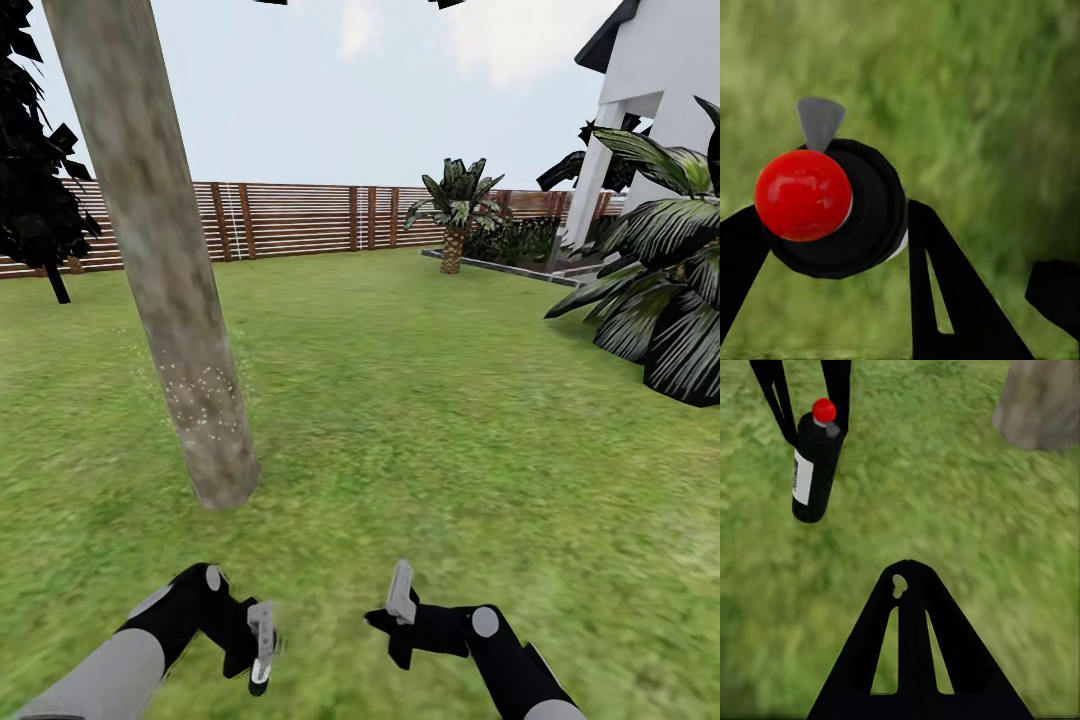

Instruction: In the garden, pick up the pesticide atomizer on the floor and spray pesticide onto both trees until each tree trunk is fully covered.

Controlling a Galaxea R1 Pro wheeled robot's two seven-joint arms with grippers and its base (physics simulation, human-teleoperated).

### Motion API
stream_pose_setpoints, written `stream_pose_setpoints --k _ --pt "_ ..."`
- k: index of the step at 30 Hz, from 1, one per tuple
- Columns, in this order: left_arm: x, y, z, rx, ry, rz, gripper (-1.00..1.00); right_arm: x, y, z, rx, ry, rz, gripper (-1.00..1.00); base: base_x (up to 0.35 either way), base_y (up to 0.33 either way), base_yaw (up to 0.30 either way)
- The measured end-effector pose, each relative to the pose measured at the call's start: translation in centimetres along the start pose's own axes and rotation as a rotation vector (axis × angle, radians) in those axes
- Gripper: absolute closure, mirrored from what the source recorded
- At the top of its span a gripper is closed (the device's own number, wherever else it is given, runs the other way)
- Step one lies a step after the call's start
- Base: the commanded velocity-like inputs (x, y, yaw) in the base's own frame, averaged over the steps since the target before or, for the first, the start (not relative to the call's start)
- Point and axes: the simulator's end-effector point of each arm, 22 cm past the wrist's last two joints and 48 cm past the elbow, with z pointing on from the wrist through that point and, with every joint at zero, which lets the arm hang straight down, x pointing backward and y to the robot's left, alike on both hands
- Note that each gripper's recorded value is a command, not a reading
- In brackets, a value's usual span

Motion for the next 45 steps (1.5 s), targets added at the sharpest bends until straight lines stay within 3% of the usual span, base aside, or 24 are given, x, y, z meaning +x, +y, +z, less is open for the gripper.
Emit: stream_pose_setpoints --k 1,5,6,8,10,13,14,17,19,21,23,26,28,31,34,45 --pt "1.0 0.3 -0.3 -0.005 0.011 -0.008 1.0 0.2 -0.1 -0.2 0.002 0.004 0.0 -1.0 0.0 0.0 0.0" --pt "3.8 1.0 -1.2 -0.026 0.049 -0.076 1.0 1.7 -1.1 -1.5 0.02 0.032 -0.002 -1.0 0.0 0.0 0.0" --pt "4.3 1.0 -1.0 -0.041 0.05 -0.119 1.0 2.4 -1.6 -2.1 0.03 0.044 -0.002 -1.0 0.0 0.0 0.0" --pt "5.0 2.0 -0.1 -0.142 0.0 -0.237 1.0 4.9 -4.6 -5.5 0.121 0.063 0.05 -1.0 0.0 0.0 0.0" --pt "6.0 3.7 0.1 -0.269 -0.06 -0.356 1.0 6.9 -8.1 -9.3 0.263 0.039 0.154 -1.0 0.0 0.0 0.0" --pt "9.2 6.6 -0.8 -0.531 -0.185 -0.628 1.0 12.6 -14.9 -20.2 0.671 -0.018 0.389 -1.0 0.0 0.0 0.0" --pt "10.5 7.5 -1.7 -0.663 -0.269 -0.704 1.0 15.1 -15.7 -24.0 0.802 -0.03 0.467 -1.0 0.0 0.0 0.0" --pt "13.8 6.2 -2.6 -0.874 -0.383 -0.785 1.0 19.9 -13.1 -28.5 0.949 -0.019 0.575 -1.0 0.0 0.0 0.0" --pt "16.3 5.6 -3.5 -0.989 -0.393 -0.866 1.0 22.4 -11.6 -31.8 1.08 -0.015 0.595 -1.0 0.0 0.0 0.0" --pt "18.8 3.9 -3.0 -1.032 -0.379 -0.968 1.0 24.3 -10.3 -35.0 1.214 -0.011 0.604 -1.0 0.0 0.0 0.0" --pt "19.9 2.8 -2.9 -1.068 -0.417 -1.038 1.0 25.6 -8.7 -36.1 1.256 0.009 0.609 -1.0 0.0 0.0 0.0" --pt "20.7 0.7 -1.3 -1.05 -0.41 -1.088 1.0 25.9 -7.9 -36.1 1.262 0.014 0.613 -1.0 0.0 0.0 0.0" --pt "21.1 0.1 -1.0 -1.043 -0.4 -1.095 1.0 25.8 -7.8 -35.7 1.261 0.013 0.616 -1.0 0.0 0.0 0.0" --pt "21.7 -0.9 -0.5 -1.036 -0.386 -1.099 1.0 25.2 -6.9 -32.8 1.238 -0.012 0.649 -1.0 0.0 0.0 0.0" --pt "22.3 -1.6 -0.4 -1.034 -0.373 -1.103 1.0 24.9 -6.5 -31.7 1.223 -0.015 0.659 -1.0 0.0 0.0 0.0" --pt "22.8 -1.8 -0.4 -1.035 -0.364 -1.103 1.0 25.0 -6.4 -31.8 1.226 -0.013 0.661 -1.0 -0.224 0.011 0.14"
